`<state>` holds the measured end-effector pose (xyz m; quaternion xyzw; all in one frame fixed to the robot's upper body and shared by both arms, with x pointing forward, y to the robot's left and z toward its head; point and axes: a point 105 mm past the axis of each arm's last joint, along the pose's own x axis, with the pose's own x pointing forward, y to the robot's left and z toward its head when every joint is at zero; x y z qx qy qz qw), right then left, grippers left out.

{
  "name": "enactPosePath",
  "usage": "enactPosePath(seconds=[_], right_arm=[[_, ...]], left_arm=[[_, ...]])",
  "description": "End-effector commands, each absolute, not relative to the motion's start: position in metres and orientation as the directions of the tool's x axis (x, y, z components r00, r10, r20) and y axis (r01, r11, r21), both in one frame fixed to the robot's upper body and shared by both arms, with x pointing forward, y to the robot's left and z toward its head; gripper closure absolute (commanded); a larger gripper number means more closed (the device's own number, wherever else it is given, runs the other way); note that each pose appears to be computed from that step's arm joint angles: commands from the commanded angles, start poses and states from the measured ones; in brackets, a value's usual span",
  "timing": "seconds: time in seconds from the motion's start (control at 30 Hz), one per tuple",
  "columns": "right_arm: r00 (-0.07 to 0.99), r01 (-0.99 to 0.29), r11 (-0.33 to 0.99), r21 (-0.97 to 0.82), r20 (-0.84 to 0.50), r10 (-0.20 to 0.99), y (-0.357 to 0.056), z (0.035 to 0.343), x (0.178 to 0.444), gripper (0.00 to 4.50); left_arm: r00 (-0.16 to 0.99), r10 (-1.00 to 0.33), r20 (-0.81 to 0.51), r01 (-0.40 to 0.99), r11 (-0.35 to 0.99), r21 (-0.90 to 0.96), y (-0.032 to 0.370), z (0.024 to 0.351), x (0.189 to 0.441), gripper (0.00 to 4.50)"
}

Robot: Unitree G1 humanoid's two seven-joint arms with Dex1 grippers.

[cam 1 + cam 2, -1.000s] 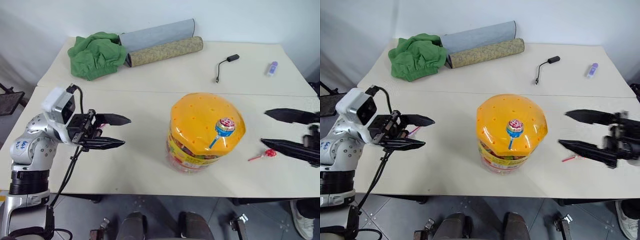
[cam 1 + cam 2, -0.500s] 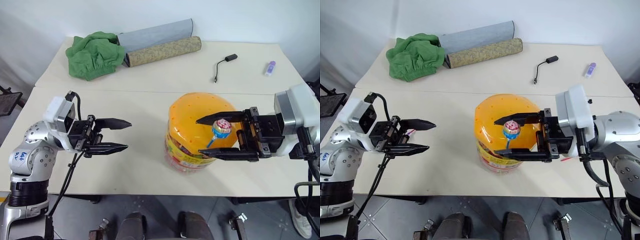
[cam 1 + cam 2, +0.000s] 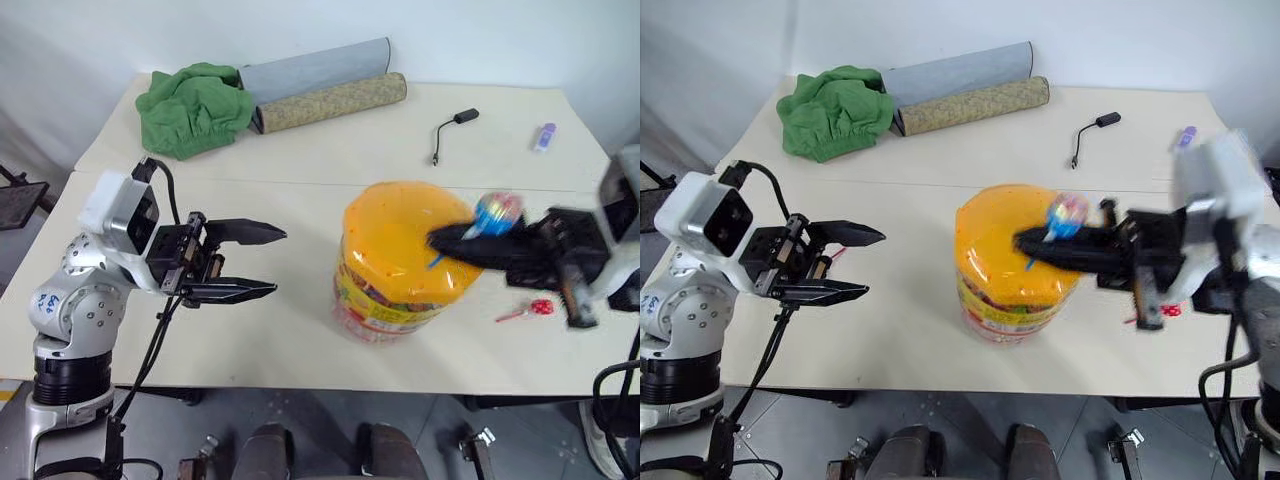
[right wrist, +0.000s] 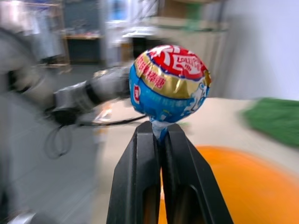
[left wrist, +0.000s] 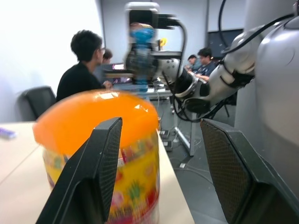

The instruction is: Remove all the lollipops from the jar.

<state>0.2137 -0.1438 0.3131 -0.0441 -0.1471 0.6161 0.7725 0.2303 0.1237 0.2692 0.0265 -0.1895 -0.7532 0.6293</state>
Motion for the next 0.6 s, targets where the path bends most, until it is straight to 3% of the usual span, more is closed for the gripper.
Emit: enactPosePath(seconds=[0.03, 0.13, 0.2, 0.33, 0.4, 0.5, 0.6], right_arm=[[0.322, -0.907, 0.375, -0.19, 0.259, 0.911, -0.177, 0.344, 0.204, 4.48], [0.518, -0.82, 0.547, -0.168, 0.188, 0.835, -0.218, 0.335, 0.214, 4.48], [0.665, -0.727, 0.665, -0.173, 0.065, 0.744, -0.255, 0.312, 0.224, 4.48], [0.849, -0.525, 0.838, -0.147, -0.15, 0.506, -0.318, 0.259, 0.237, 4.48], [0.885, -0.433, 0.877, -0.21, -0.285, 0.369, -0.343, 0.229, 0.239, 4.48], [0.884, -0.336, 0.889, -0.312, -0.43, 0.184, -0.373, 0.197, 0.24, 4.48], [0.869, -0.317, 0.9, -0.298, -0.47, 0.151, -0.383, 0.171, 0.242, 4.48]], left_arm=[[-0.273, -0.942, 0.196, 0.912, -0.189, 0.363, 0.115, 0.28, 0.22, 1.66], [-0.31, -0.943, 0.12, 0.894, -0.246, 0.375, 0.11, 0.274, 0.218, 1.66], [-0.328, -0.944, 0.04, 0.879, -0.29, 0.379, 0.107, 0.265, 0.218, 1.66], [-0.329, -0.937, -0.116, 0.867, -0.348, 0.355, 0.105, 0.248, 0.224, 1.66], [-0.329, -0.929, -0.17, 0.865, -0.369, 0.342, 0.105, 0.24, 0.225, 1.66], [-0.33, -0.936, -0.123, 0.879, -0.353, 0.321, 0.104, 0.244, 0.225, 1.66], [-0.338, -0.937, -0.094, 0.887, -0.35, 0.302, 0.103, 0.246, 0.222, 1.66]])
